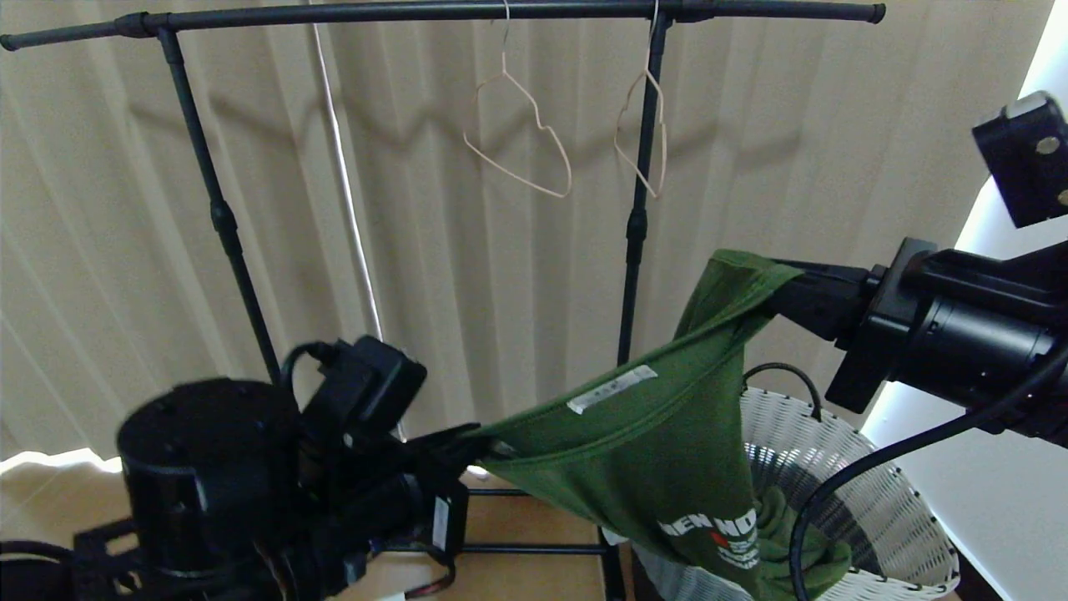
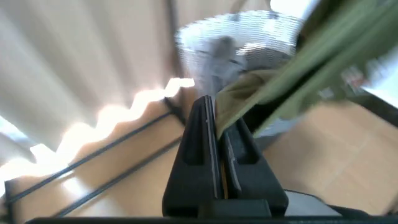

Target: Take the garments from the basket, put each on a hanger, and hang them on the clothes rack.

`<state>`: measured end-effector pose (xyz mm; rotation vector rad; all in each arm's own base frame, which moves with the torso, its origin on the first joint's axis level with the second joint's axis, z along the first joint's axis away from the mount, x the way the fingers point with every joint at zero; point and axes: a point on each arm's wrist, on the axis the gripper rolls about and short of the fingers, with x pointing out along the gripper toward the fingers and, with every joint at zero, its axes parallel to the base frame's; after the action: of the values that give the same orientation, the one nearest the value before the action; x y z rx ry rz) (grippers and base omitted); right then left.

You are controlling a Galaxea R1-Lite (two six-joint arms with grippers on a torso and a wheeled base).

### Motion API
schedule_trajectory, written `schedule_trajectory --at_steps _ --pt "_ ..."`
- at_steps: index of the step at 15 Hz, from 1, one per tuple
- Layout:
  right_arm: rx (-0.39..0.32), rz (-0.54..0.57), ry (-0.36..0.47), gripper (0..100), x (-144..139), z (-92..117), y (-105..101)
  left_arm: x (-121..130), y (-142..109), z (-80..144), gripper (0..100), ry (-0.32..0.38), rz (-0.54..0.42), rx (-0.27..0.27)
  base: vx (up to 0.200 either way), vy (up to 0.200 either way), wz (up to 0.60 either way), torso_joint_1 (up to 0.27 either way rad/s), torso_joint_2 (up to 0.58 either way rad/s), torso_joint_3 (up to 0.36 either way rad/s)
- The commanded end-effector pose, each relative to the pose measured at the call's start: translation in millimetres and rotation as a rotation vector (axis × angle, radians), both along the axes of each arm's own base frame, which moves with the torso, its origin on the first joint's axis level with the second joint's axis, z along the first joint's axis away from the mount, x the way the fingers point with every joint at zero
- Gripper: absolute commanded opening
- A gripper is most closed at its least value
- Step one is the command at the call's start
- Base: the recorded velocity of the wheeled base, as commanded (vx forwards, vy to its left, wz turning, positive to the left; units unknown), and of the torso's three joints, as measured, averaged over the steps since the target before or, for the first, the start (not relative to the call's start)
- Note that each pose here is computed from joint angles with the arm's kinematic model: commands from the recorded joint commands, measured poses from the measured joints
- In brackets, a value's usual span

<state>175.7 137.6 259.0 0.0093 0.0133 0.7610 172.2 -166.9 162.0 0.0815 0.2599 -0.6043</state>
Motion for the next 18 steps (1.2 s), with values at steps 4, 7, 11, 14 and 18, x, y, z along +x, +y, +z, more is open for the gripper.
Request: schedule_trajectory --at_steps 4,7,11,14,18 --pt "0.059 -0.062 -0.082 0 7 18 -13 -9 57 165 0 -0.174 0.135 -0.125 0.000 0.000 0.00 0.000 0.00 0.000" --pt "0.059 -0.135 -0.089 0 23 21 -22 2 50 183 0 -0.164 0.135 -0.118 0.000 0.000 0.00 0.000 0.00 0.000" --pt "0.031 -0.210 -0.066 0 40 14 -33 32 28 151 0 -0.049 0.164 -0.014 0.000 0.000 0.00 0.000 0.00 0.000" --pt "0.027 -0.215 -0.059 0 42 12 -32 32 28 145 0 -0.025 0.202 0.005 0.000 0.000 0.00 0.000 0.00 0.000" --pt "0.019 -0.255 -0.052 0 45 10 -41 2 38 144 0 -0.028 0.157 -0.016 0.000 0.000 0.00 0.000 0.00 0.000"
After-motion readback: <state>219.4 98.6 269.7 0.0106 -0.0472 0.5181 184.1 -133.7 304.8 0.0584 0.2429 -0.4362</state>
